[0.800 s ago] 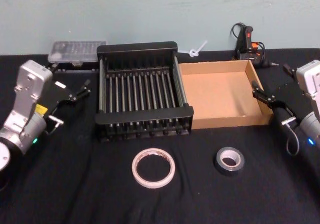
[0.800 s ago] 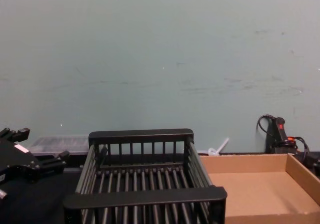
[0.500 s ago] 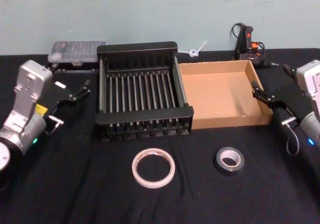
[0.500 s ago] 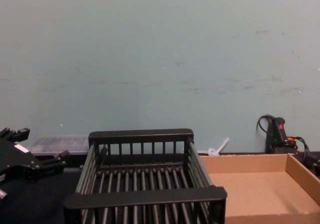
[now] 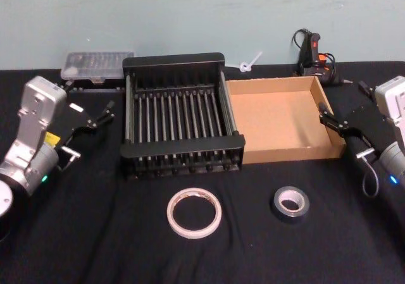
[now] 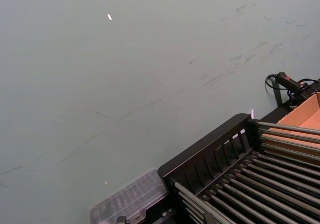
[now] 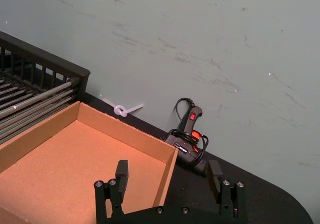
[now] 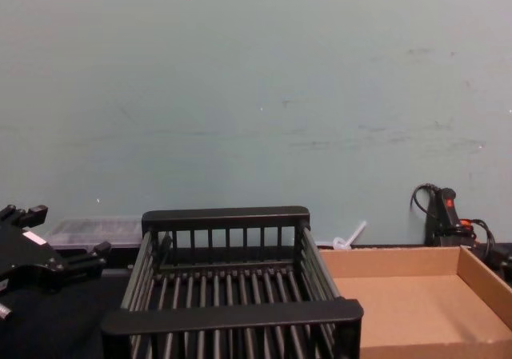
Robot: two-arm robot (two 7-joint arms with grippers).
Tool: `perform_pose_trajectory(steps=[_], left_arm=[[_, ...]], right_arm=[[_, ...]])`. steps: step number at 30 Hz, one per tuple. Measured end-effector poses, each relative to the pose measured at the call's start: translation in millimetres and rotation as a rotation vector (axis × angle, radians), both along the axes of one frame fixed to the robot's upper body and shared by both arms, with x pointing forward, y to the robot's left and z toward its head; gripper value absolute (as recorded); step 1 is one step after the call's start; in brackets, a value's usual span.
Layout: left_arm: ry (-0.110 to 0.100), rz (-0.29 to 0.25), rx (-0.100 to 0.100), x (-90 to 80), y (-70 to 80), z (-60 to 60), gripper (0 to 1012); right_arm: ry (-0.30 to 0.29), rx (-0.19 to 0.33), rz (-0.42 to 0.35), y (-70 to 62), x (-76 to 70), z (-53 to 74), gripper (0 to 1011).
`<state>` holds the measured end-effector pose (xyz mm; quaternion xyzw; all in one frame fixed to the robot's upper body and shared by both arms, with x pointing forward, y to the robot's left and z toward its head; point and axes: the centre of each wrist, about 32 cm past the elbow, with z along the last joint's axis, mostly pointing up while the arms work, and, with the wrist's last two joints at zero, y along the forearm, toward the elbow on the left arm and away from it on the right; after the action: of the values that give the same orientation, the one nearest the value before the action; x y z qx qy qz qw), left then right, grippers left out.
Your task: Pick up the white tape and place it into the black box , Pick up the silver tape and place it into the brown box.
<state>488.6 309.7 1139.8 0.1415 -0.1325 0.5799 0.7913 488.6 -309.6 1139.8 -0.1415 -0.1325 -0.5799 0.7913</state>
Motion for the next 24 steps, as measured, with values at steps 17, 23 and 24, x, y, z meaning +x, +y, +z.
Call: perform_pose_trajectory(steps=[17,23,24], left_arm=[[0.0,0.0,0.0,0.0,0.0,0.0,1001],[0.0,0.0,0.0,0.0,0.0,0.0,1001],[0.0,0.0,0.0,0.0,0.0,0.0,1001]], right_arm=[[0.0,0.0,0.0,0.0,0.0,0.0,1002],[0.0,0.0,0.0,0.0,0.0,0.0,1002],[0.0,0.0,0.0,0.0,0.0,0.0,1002]])
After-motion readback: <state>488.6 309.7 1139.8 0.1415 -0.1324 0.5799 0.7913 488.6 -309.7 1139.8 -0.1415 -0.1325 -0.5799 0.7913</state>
